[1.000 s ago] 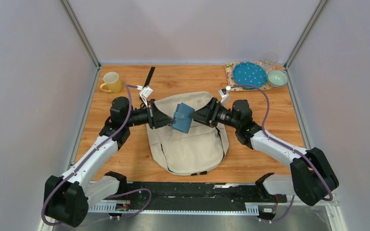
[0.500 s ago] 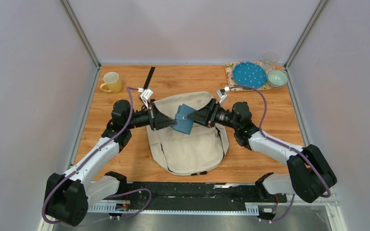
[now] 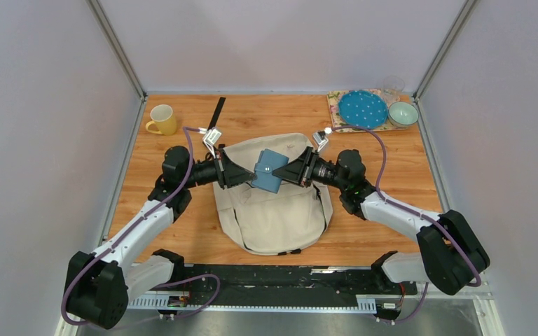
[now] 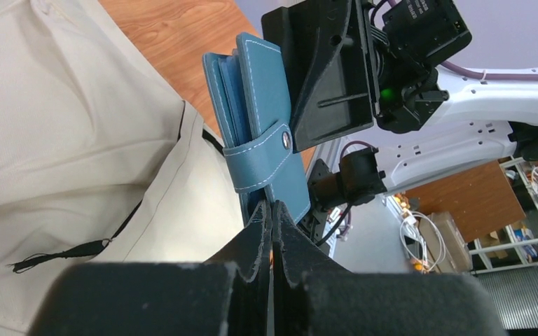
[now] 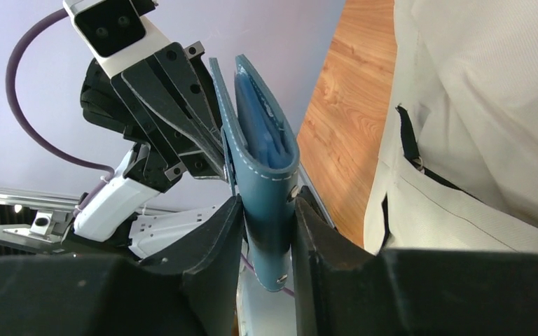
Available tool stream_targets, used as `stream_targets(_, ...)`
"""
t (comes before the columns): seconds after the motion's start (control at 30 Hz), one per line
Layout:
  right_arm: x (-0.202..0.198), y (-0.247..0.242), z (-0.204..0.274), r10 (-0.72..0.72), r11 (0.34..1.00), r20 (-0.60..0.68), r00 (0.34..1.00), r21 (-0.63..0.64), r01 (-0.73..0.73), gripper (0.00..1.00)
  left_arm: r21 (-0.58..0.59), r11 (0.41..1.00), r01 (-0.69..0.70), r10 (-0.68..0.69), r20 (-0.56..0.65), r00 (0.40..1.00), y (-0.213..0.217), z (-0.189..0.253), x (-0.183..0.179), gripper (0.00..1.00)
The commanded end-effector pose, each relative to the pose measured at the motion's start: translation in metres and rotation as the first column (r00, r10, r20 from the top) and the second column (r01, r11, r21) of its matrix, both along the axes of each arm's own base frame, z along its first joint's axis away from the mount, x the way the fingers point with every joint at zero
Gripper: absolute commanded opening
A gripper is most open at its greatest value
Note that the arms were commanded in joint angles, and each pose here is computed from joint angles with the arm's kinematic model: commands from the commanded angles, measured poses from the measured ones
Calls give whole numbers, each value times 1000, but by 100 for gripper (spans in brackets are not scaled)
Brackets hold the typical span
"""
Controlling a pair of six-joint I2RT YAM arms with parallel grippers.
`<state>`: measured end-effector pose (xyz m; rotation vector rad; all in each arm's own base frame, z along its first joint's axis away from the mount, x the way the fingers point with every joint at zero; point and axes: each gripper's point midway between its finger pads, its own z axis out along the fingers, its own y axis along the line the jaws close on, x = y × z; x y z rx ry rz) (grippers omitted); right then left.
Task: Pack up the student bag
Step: Pick up the personal item from the center of the board.
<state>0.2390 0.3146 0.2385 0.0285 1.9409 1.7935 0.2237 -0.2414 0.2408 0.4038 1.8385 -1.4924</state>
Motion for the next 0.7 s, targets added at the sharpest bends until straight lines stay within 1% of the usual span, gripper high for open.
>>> stream_targets(0.0, -5, 0, 18, 12, 999, 61, 998, 37, -14, 26, -20, 1000, -5, 6, 49, 999, -1, 7, 2, 0)
stream_targets(0.07, -7, 0, 17, 14, 999, 58, 998, 33, -16, 20, -19, 1000, -10, 11, 44, 999, -1, 5, 2, 0)
stream_targets(0.1, -6, -1, 17, 8, 999, 59, 998, 33, -10, 13, -18, 1000, -9, 9, 36, 999, -1, 4, 3, 0)
stream_targets(0.17, -7, -1, 16, 9, 999, 59, 998, 30, -11, 6, -18, 1000, -6, 6, 34, 999, -2, 5, 3, 0)
stream_targets(0.2, -6, -1, 18, 7, 1000, 66, 998, 30, -9, 0, -14, 1000, -9, 9, 28, 1000, -1, 4, 3, 0)
stream_targets(0.27, -6, -1, 17, 6, 1000, 64, 998, 22, -8, 0, -6, 1000, -14, 14, 32, 999, -1, 3, 4, 1)
stream_targets(0.33, -7, -2, 19, 5, 1000, 74, 997, 15, -6, 0, 7, 1000, -22, 22, 31, 999, 0, 2, 5, 5)
stream_targets(0.37, -7, -2, 19, 3, 1000, 76, 997, 10, -4, 0, 11, 1000, -25, 25, 31, 999, 0, 2, 5, 12)
stream_targets(0.43, -6, -4, 20, -8, 1000, 83, 997, -2, 8, 0, 21, 999, -26, 25, 27, 999, 1, -1, 6, 19)
stream_targets(0.47, -6, -4, 20, -11, 1000, 83, 996, -6, 11, 0, 22, 999, -27, 26, 24, 999, 1, -1, 6, 28)
stream_targets(0.5, -6, -5, 20, -17, 1000, 86, 996, -8, 18, 0, 27, 999, -27, 26, 17, 1000, 1, -2, 6, 32)
stream_targets(0.53, -6, -7, 19, -22, 1000, 86, 996, -15, 24, 0, 30, 999, -29, 29, 23, 999, 1, -2, 6, 41)
stream_targets(0.6, -5, -8, 19, -37, 999, 89, 995, -25, 39, 0, 33, 999, -35, 34, 22, 999, 2, -3, 6, 47)
stream_targets(0.63, -6, -11, 18, -44, 998, 93, 995, -41, 48, 0, 38, 999, -36, 35, 26, 999, 2, -3, 6, 57)
stream_targets(0.67, -6, -13, 15, -57, 997, 89, 994, -54, 62, 0, 49, 998, -50, 49, 20, 999, 4, -5, 7, 59)
